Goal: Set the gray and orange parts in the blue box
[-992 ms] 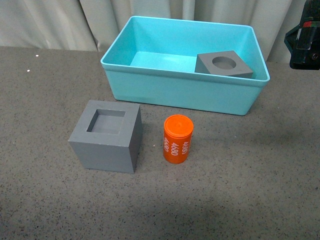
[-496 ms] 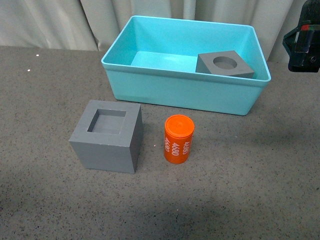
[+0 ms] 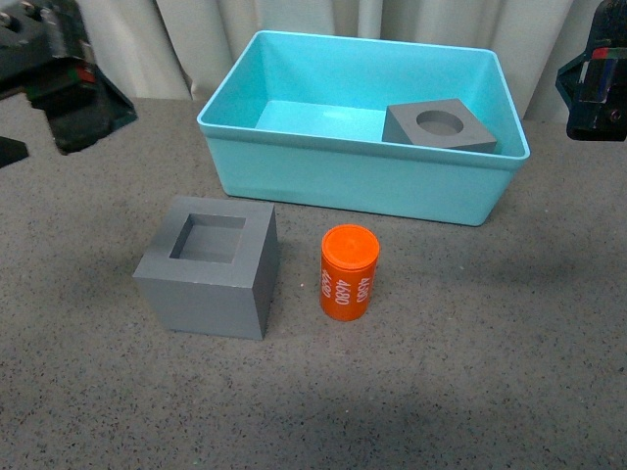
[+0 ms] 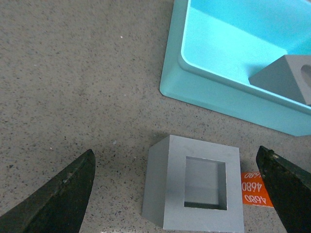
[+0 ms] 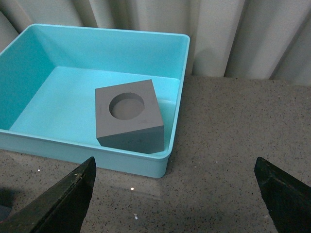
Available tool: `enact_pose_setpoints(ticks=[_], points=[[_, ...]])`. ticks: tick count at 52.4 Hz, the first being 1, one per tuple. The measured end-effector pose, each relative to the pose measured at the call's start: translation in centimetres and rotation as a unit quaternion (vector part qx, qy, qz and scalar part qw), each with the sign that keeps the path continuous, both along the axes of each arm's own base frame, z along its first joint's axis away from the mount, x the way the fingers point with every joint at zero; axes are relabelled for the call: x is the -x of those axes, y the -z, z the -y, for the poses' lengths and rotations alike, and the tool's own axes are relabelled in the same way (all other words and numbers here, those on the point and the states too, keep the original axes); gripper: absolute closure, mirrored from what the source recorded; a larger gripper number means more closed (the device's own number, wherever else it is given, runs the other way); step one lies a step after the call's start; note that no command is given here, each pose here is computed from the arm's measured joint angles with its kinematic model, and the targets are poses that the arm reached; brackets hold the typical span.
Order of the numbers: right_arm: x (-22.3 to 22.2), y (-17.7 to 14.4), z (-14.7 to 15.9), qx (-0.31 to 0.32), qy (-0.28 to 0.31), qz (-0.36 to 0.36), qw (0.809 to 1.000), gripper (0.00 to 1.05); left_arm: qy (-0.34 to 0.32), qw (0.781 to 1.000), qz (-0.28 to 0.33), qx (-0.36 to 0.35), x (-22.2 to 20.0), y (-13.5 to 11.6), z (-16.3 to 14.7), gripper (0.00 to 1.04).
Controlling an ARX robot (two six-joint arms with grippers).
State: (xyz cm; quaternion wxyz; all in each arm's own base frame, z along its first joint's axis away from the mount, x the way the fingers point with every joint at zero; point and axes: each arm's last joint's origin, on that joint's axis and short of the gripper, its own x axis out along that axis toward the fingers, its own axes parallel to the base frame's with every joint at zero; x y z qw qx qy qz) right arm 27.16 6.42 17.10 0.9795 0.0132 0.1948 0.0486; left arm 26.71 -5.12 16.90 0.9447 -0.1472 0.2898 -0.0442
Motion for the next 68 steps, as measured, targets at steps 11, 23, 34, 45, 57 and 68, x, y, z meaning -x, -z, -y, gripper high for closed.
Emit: enact_pose_setpoints(ticks=[11, 23, 34, 45, 57, 68], points=[[0.0, 0.0, 0.0, 0.000, 0.000, 0.000, 1.000, 0.10, 0.036, 0.997, -0.070, -0.018, -1.7, 2.4, 1.1, 0.07], [0.0, 0.0, 0.0, 0.000, 0.000, 0.000, 1.000, 0.10, 0.056, 0.992, -0.108, -0.043, -2.7, 4.2, 1.5, 0.07], [0.0, 0.0, 0.0, 0.000, 0.000, 0.000, 1.000, 0.10, 0.075, 0.987, -0.123, -0.073, -3.5, 5.1, 1.7, 0.07], [0.0, 0.0, 0.0, 0.000, 0.000, 0.000, 1.000, 0.10, 0.093, 0.979, -0.134, -0.121, -4.2, 5.5, 1.7, 0.07], [0.0, 0.0, 0.0, 0.000, 0.000, 0.000, 1.000, 0.10, 0.108, 0.975, -0.141, -0.135, -4.3, 5.9, 1.8, 0.20], [0.0, 0.0, 0.0, 0.000, 0.000, 0.000, 1.000, 0.10, 0.117, 0.973, -0.142, -0.139, -4.5, 5.6, 2.2, 0.50]])
